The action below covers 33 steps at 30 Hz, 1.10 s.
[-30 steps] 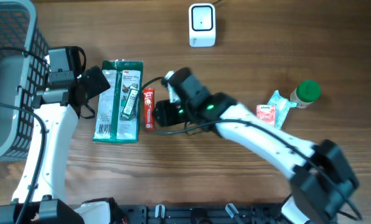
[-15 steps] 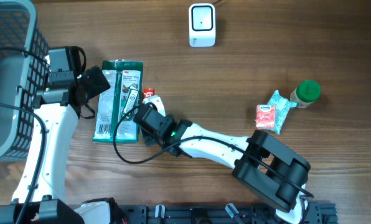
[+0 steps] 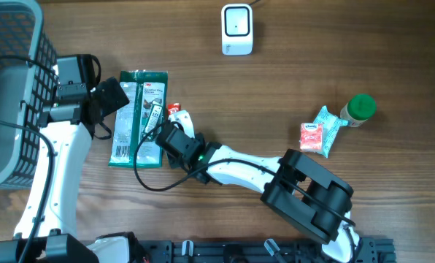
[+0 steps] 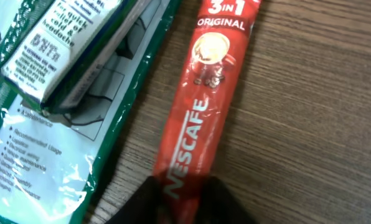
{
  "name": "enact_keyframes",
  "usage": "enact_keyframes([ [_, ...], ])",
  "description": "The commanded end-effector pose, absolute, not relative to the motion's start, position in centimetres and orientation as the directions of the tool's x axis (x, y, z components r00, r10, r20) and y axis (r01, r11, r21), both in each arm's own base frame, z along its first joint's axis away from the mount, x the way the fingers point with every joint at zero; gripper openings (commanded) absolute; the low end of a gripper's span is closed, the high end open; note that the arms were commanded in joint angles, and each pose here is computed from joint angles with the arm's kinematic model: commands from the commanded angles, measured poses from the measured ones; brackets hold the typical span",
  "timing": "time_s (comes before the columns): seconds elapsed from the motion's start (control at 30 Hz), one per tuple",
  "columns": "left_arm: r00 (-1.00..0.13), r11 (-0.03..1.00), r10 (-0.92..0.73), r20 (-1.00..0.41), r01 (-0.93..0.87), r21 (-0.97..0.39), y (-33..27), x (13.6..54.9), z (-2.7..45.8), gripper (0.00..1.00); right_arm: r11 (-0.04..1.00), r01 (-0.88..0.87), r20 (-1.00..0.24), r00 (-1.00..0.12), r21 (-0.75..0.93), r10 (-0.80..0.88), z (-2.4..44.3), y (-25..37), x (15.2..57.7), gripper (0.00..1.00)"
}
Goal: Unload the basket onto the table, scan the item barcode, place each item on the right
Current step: 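Lift the Nescafe stick and carry it right with the right gripper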
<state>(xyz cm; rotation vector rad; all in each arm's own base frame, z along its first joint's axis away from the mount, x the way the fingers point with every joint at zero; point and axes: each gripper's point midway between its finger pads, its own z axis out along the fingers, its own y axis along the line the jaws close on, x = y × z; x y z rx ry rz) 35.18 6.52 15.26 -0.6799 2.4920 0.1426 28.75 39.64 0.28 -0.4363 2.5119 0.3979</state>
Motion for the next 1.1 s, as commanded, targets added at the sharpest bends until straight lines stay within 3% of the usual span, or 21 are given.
enact_keyframes([
  [0.0, -0.710, 0.861, -0.450, -0.541, -0.506, -0.051, 6.6, 35.3, 15.6, 1.00, 0.941, -0.334, -0.552, -0.797, 0.062, -0.246, -1.3, 36.8, 29.5, 0.04],
  [0.17, -0.710, 0.861, -0.450, -0.542, -0.506, -0.051, 6.6, 35.3, 15.6, 1.00, 0.964, -0.265, -0.538, -0.813, -0.002, -0.224, 1.7, 33.1, 30.6, 0.04],
  [0.47, -0.710, 0.861, -0.450, -0.542, -0.506, -0.051, 6.6, 35.3, 15.6, 1.00, 0.911, -0.381, -0.363, -0.881, 0.160, -0.304, 5.4, 29.4, 29.6, 0.04],
  [0.63, -0.710, 0.861, -0.450, -0.541, -0.506, -0.051, 6.6, 35.3, 15.6, 1.00, 0.746, -0.475, -0.281, -0.880, 0.467, -0.384, 6.8, 30.6, 28.1, 0.04],
  [0.83, -0.711, 0.861, -0.450, -0.541, -0.506, -0.051, 6.6, 35.2, 15.6, 1.00, 0.535, -0.373, -0.223, -0.919, 0.758, -0.325, 10.7, 30.1, 28.4, 0.04],
  [0.97, -0.710, 0.861, -0.450, -0.542, -0.506, -0.051, 6.6, 35.3, 15.6, 1.00, 0.402, -0.297, -0.196, -0.942, 0.866, -0.274, 13.2, 28.7, 29.2, 0.04],
  [1.07, -0.710, 0.861, -0.450, -0.542, -0.506, -0.051, 6.6, 35.3, 15.6, 1.00, 0.387, -0.273, -0.185, -0.951, 0.881, -0.249, 13.4, 27.8, 29.7, 0.04],
])
